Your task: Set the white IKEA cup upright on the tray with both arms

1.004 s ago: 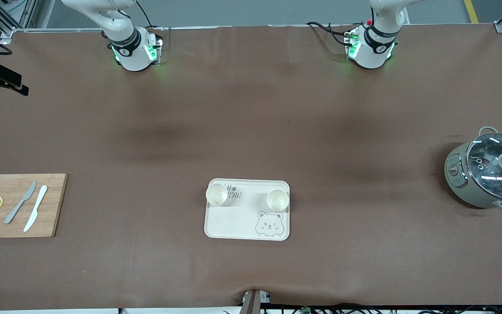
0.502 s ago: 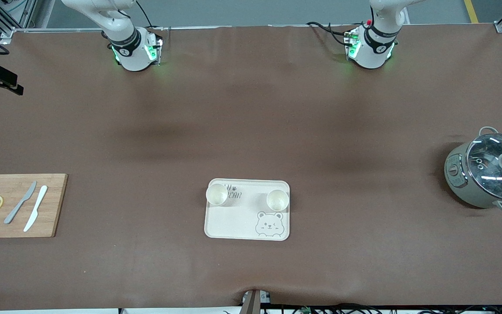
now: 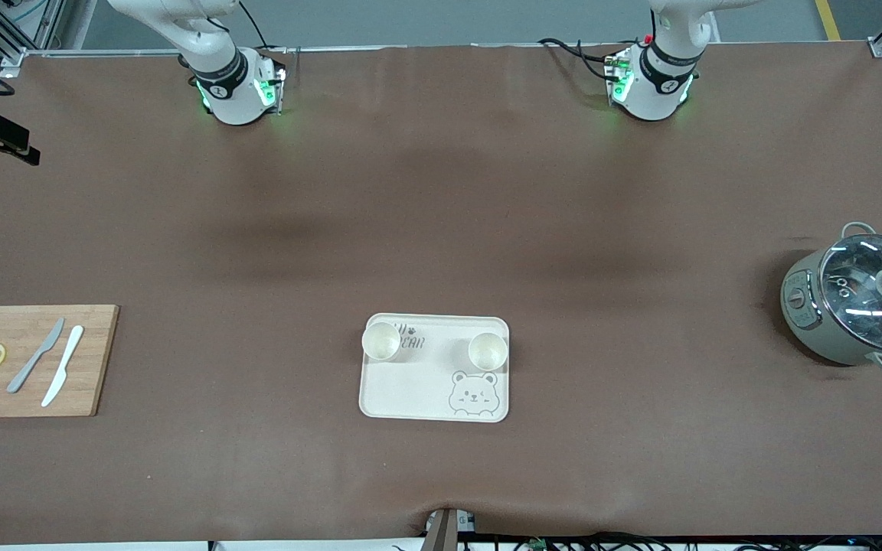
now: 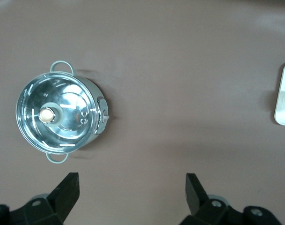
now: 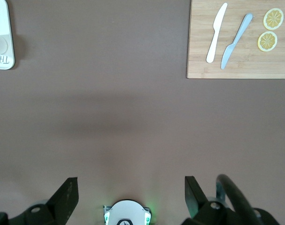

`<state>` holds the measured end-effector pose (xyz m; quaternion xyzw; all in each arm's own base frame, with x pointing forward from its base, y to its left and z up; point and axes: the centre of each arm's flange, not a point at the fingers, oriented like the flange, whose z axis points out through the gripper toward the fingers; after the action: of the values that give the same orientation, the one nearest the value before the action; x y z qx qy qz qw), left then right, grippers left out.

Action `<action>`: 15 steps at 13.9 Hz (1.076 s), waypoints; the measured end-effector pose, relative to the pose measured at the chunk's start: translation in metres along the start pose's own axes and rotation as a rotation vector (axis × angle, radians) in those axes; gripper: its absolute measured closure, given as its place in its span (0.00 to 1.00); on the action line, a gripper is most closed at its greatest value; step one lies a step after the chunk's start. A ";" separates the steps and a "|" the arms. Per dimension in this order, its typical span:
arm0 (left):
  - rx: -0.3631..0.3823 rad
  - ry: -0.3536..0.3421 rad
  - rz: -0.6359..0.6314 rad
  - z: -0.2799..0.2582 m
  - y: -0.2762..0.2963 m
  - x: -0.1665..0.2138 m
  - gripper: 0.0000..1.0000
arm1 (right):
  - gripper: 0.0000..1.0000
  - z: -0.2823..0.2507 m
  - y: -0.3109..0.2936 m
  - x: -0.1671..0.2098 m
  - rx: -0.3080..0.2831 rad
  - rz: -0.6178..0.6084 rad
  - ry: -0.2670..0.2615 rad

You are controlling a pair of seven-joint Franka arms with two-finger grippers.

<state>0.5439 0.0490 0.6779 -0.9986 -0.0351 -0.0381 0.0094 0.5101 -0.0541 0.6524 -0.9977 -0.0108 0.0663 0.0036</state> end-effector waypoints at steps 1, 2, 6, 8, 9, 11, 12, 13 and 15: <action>-0.001 -0.005 0.004 0.001 0.002 -0.004 0.00 | 0.00 0.000 -0.001 0.000 0.000 -0.002 -0.003; -0.002 -0.009 0.009 0.002 0.005 -0.007 0.00 | 0.00 0.000 -0.002 0.000 0.000 -0.004 -0.004; -0.005 -0.020 0.017 0.005 0.009 -0.018 0.00 | 0.00 0.000 -0.002 0.000 0.000 -0.003 -0.005; -0.005 -0.018 0.015 0.005 0.008 -0.019 0.00 | 0.00 0.000 -0.002 0.000 0.000 -0.003 -0.005; -0.005 -0.013 0.017 0.004 0.008 -0.019 0.00 | 0.00 0.000 -0.002 0.000 0.000 -0.004 -0.005; -0.005 0.006 0.018 0.003 0.008 -0.017 0.00 | 0.00 0.000 -0.003 0.000 0.000 -0.005 -0.005; -0.004 0.010 0.018 0.003 0.008 -0.016 0.00 | 0.00 0.000 -0.003 0.000 -0.001 -0.002 0.000; -0.004 0.012 0.018 0.003 0.008 -0.016 0.00 | 0.00 -0.001 -0.003 0.001 -0.002 0.010 0.009; -0.005 0.013 0.019 0.003 0.009 -0.016 0.00 | 0.00 -0.004 -0.004 0.002 -0.004 0.036 0.028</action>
<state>0.5291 0.0395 0.6739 -0.9986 -0.0255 -0.0447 0.0077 0.5122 -0.0502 0.6559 -0.9986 0.0073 0.0525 0.0007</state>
